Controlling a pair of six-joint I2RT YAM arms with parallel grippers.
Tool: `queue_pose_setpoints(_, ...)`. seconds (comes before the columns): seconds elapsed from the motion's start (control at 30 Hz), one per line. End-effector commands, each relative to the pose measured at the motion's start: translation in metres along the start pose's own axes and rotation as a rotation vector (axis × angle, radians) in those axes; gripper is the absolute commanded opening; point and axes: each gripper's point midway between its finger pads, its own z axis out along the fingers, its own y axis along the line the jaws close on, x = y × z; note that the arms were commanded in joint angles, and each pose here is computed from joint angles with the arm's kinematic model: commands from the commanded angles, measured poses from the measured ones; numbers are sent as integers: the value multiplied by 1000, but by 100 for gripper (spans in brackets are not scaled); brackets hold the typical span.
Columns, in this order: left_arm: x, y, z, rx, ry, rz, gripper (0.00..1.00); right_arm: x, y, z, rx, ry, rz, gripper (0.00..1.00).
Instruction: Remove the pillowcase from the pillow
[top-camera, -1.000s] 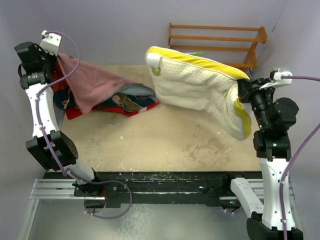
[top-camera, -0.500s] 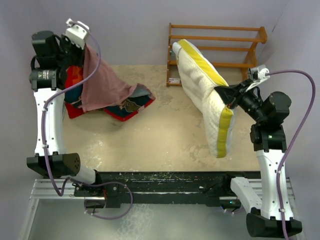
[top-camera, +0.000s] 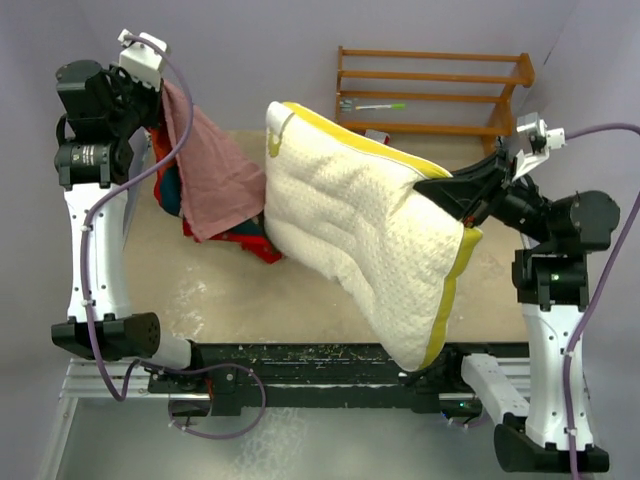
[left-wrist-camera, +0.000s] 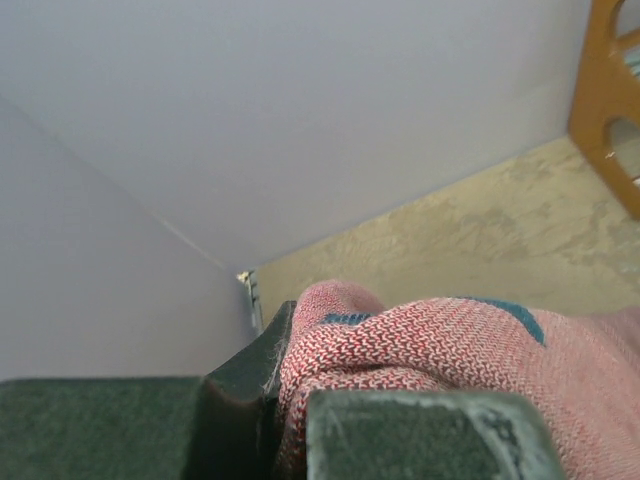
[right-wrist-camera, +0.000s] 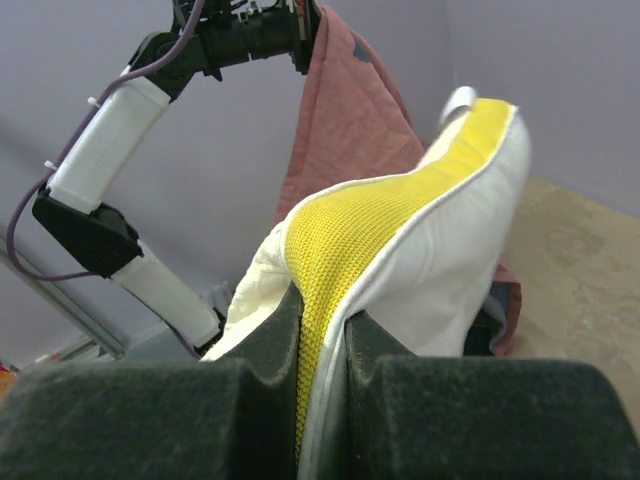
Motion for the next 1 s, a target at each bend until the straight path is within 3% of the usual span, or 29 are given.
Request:
queue_pose_setpoints(0.0,-32,34,-17,-178,-107,97,0,1,-55,8,198,38,75,0)
queue_pose_setpoints(0.13,-31,33,-13,-171,-111,106,0,69,-161,-15,566,221,160,0)
queue_pose_setpoints(0.23,-28,29,-3,-158,-102,100,0,109,-217,-39,769,342,160,9)
queue_pose_setpoints(0.33,-23,26,13,-167,-90,101,0,116,-255,-62,955,377,119,41)
queue_pose_setpoints(0.43,-23,25,27,-186,-95,100,0,94,-275,-74,1083,325,27,68)
queue_pose_setpoints(0.57,-21,11,46,-158,-100,97,2,59,-279,-73,1142,235,-46,93)
queue_pose_setpoints(0.6,-17,6,52,-147,-91,99,7,53,-279,-72,1156,216,-64,99)
queue_pose_setpoints(0.67,-7,-4,65,-119,-65,93,18,47,-278,-68,1209,208,-131,100)
queue_pose_setpoints(0.77,14,-18,83,-57,14,69,59,50,-272,-48,1220,238,-207,100)
queue_pose_setpoints(0.83,23,-23,89,-26,60,57,95,55,-270,-39,1199,248,-201,100)
queue_pose_setpoints(0.87,27,-26,89,-9,78,56,100,58,-268,-35,1185,250,-194,100)
queue_pose_setpoints(0.97,39,-42,78,84,144,61,100,62,-257,-25,1120,212,-181,100)
